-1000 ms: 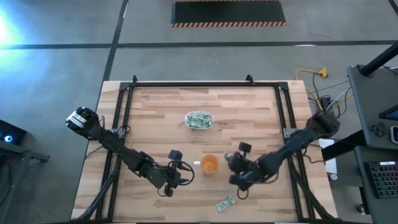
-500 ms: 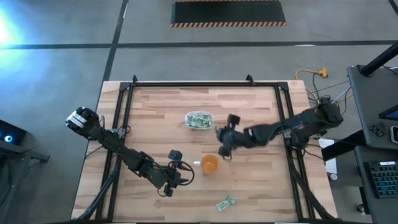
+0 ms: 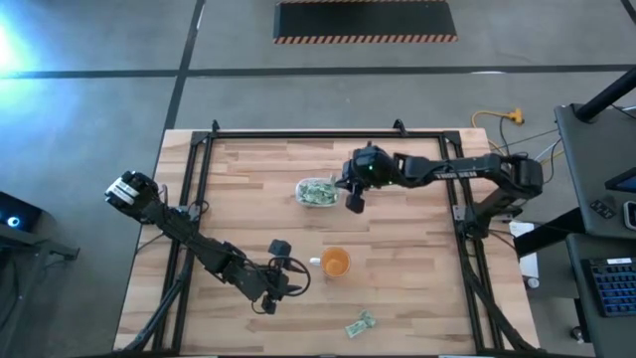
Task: Pick and place Stevia / Truvia into bins
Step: Put the stevia packet into the transparent bin
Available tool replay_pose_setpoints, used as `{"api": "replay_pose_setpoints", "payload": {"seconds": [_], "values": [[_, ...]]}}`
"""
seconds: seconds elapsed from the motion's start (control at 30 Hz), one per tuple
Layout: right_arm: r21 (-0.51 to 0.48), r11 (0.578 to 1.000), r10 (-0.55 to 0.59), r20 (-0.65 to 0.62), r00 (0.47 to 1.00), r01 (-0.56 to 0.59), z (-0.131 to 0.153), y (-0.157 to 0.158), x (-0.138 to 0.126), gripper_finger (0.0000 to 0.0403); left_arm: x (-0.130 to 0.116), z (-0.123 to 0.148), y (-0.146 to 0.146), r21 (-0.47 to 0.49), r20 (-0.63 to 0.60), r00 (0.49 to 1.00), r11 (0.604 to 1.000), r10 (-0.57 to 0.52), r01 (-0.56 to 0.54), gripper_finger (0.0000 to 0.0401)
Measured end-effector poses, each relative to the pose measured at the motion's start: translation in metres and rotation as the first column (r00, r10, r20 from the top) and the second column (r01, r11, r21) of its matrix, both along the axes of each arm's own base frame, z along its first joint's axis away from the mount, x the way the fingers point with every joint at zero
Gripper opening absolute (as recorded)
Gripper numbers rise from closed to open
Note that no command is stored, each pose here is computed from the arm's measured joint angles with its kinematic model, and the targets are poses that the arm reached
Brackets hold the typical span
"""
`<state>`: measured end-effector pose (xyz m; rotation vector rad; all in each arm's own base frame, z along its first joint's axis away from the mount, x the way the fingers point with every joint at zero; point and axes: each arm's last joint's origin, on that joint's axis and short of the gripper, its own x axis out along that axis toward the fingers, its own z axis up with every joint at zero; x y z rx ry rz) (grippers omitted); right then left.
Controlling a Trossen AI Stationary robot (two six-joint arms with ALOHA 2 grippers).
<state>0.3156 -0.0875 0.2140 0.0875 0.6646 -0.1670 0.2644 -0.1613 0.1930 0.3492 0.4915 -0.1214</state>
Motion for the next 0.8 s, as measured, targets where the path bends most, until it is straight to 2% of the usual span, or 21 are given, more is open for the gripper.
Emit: {"api": "replay_pose_setpoints", "payload": {"seconds": [0.2,0.5,0.6,0.8], "values": [[0.042,0.997,0.063,0.072,0.995,-0.066,-0.005,-0.007,0.01,0.0009,0.001,0.001,0.0,-0.009,0.015,1.0,1.0,0.002,-0.002,0.0183],[0.054,0.996,0.073,0.033,0.997,-0.075,-0.018,-0.014,0.034,0.0015,0.001,0.002,0.0,-0.014,0.023,1.0,1.0,0.004,-0.003,0.0183],[0.052,0.995,0.081,0.033,0.996,-0.083,-0.014,-0.015,0.036,0.0041,0.001,0.002,0.0,-0.012,0.02,1.0,1.0,0.004,-0.004,0.0183],[0.069,0.995,0.079,-0.01,0.997,-0.078,-0.003,-0.017,0.039,0.0119,0.001,0.002,0.0,-0.012,0.02,1.0,1.0,0.005,-0.004,0.0183]]}}
